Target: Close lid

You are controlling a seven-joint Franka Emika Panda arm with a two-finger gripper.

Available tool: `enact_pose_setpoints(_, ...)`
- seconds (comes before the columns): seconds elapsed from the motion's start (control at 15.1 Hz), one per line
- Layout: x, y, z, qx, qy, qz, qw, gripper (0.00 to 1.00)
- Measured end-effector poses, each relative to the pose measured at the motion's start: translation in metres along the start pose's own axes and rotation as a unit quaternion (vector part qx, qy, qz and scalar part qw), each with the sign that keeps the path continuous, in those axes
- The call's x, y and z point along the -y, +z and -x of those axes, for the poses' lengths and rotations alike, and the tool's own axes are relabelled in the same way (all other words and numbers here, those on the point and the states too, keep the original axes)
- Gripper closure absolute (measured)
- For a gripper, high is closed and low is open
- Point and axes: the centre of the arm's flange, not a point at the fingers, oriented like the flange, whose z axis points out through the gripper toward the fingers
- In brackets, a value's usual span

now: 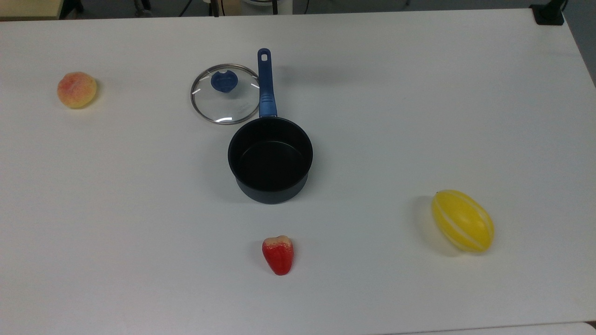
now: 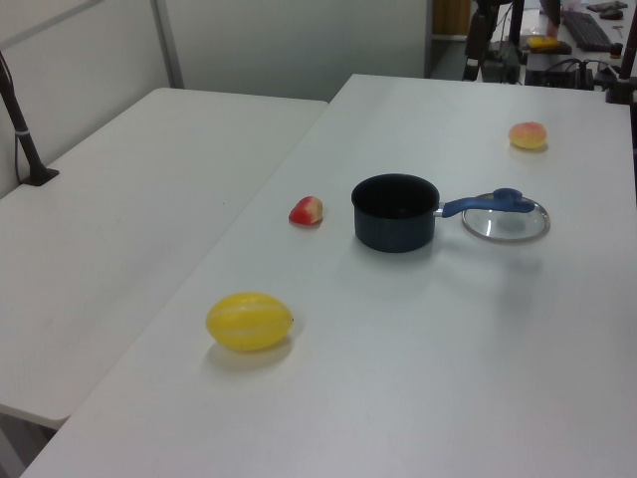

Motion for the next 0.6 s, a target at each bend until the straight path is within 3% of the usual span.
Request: enact_pose_setpoints(0.6,-0.009,0.002,0.011,0.034,0.007,-0.001,0.9994,0.0)
